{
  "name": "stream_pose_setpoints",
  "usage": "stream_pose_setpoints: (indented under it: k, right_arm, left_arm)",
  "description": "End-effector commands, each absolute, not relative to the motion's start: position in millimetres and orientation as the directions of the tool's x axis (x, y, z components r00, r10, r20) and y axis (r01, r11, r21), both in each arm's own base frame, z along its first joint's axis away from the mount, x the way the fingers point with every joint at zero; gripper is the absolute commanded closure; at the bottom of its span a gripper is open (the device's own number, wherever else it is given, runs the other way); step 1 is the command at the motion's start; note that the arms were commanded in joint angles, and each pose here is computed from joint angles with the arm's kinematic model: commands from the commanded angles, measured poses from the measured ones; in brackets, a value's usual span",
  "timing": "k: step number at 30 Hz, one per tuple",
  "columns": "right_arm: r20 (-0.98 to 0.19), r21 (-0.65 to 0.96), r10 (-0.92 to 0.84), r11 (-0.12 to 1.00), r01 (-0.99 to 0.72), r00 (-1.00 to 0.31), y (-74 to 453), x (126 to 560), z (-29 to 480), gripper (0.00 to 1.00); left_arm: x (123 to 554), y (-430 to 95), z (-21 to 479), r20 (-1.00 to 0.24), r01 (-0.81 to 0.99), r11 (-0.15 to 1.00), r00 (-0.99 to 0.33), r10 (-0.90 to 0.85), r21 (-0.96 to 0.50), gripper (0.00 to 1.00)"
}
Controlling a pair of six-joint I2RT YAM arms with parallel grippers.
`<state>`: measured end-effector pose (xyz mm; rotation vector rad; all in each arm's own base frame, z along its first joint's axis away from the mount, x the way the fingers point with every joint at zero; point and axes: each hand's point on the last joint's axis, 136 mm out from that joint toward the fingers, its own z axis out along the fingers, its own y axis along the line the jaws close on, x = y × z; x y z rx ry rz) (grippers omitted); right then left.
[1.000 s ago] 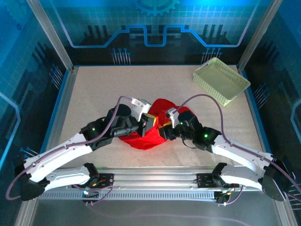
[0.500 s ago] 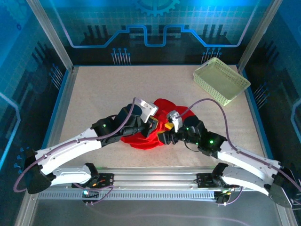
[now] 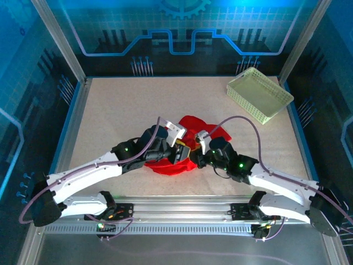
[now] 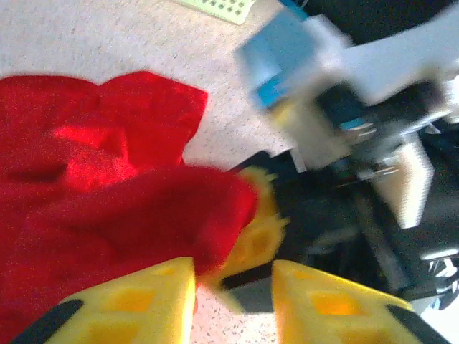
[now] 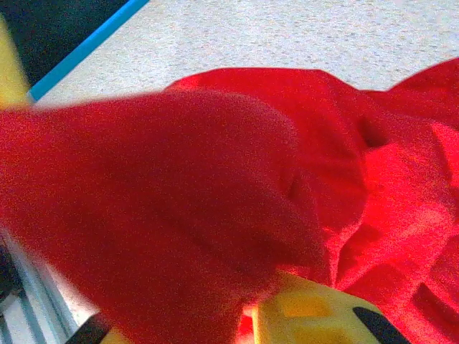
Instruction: Fold the inside-out t-shirt
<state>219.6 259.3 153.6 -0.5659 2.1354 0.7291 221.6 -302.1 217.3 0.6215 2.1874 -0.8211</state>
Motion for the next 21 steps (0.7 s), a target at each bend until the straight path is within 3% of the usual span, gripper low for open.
stream_pose_setpoints:
  k: [1, 4, 6, 9, 14, 21]
  right_arm:
    - [-0.727, 0.310, -0.150, 0.799, -0.515, -0.670, 232.0, 202.1, 115.1, 0.80]
    - [-0.680, 0.328, -0.146, 0.816, -0.477, -0.718, 221.2, 186.7, 92.6, 0.79]
    - [-0.661, 0.335, -0.146, 0.821, -0.463, -0.736, 218.9, 180.2, 83.7, 0.73]
    - [-0.648, 0.319, -0.153, 0.836, -0.448, -0.746, 216.5, 175.3, 76.8, 0.53]
    - [-0.639, 0.231, -0.201, 0.871, -0.434, -0.743, 203.3, 173.9, 84.4, 0.33]
    - [-0.674, 0.156, -0.245, 0.875, -0.459, -0.697, 193.7, 179.5, 132.4, 0.26]
  left_arm:
    - [237.4, -278.5, 214.9, -0.725, 0.492, 0.736, -0.689, 0.003, -0.465, 0.57]
    - [248.4, -257.2, 191.4, -0.656, 0.339, 0.793, -0.749, -0.099, -0.507, 0.46]
    - [253.9, -246.3, 169.6, -0.588, 0.232, 0.827, -0.796, -0.142, -0.512, 0.42]
    - [257.4, -240.5, 137.0, -0.490, 0.116, 0.857, -0.855, -0.171, -0.502, 0.42]
    - [257.7, -259.8, 118.9, -0.394, 0.078, 0.838, -0.903, -0.170, -0.540, 0.42]
    - [252.0, -281.4, 104.5, -0.338, 0.067, 0.840, -0.931, -0.142, -0.538, 0.45]
